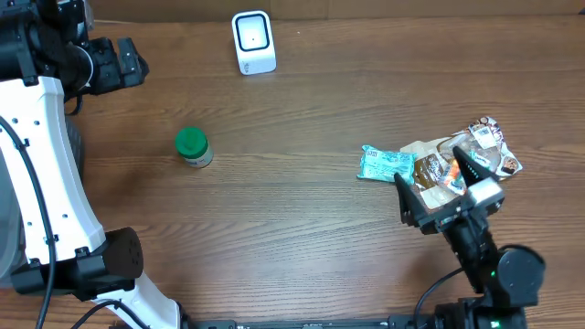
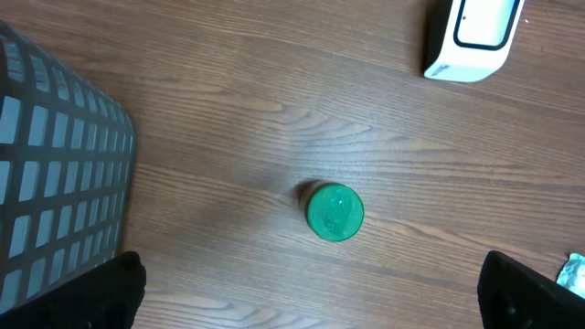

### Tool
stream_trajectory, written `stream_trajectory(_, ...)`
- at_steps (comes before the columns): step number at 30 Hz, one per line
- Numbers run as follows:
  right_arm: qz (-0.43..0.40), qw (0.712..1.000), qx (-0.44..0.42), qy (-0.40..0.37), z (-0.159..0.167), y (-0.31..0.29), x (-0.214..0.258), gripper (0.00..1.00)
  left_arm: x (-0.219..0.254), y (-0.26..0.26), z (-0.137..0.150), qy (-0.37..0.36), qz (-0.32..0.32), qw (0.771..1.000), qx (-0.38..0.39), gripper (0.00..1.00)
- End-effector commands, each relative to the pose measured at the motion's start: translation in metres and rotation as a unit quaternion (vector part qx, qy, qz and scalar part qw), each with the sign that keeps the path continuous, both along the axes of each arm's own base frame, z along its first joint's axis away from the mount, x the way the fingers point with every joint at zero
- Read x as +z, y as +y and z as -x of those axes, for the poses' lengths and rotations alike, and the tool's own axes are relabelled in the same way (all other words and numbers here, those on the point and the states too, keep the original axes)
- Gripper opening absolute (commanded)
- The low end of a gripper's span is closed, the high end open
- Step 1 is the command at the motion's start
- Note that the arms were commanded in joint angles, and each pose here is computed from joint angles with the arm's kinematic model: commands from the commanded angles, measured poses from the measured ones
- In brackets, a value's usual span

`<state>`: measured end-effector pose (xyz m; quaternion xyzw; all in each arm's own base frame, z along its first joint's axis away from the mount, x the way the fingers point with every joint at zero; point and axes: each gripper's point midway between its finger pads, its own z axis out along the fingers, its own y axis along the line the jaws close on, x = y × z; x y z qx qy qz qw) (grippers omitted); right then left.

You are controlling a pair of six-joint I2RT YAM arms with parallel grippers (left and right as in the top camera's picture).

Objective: Scan the item barcode

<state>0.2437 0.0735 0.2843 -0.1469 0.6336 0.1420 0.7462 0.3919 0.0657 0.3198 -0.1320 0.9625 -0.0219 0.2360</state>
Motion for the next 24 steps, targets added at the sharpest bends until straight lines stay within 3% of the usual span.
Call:
stream_trajectory(1,-0.004,1.000,-0.012,-0.016,0.004,-0.003,-0.014,1.00,0.002,-0.002,0.000,-0.002,-0.008,1.000,-0.010,0.99)
stream_trajectory(11,-0.012,0.998,-0.038,-0.044,0.013,-0.012,-0.042,1.00,0.002,-0.002,0.000,-0.002,-0.008,1.000,-0.010,0.99)
stream_trajectory(18,-0.009,0.999,-0.043,-0.021,0.012,-0.013,-0.059,1.00,0.002,-0.002,0.000,-0.002,-0.008,1.000,-0.010,0.99)
stream_trajectory(24,-0.005,0.996,-0.032,0.086,0.008,-0.009,-0.109,1.00,0.002,-0.002,0.000,-0.002,-0.008,1.000,-0.010,0.99)
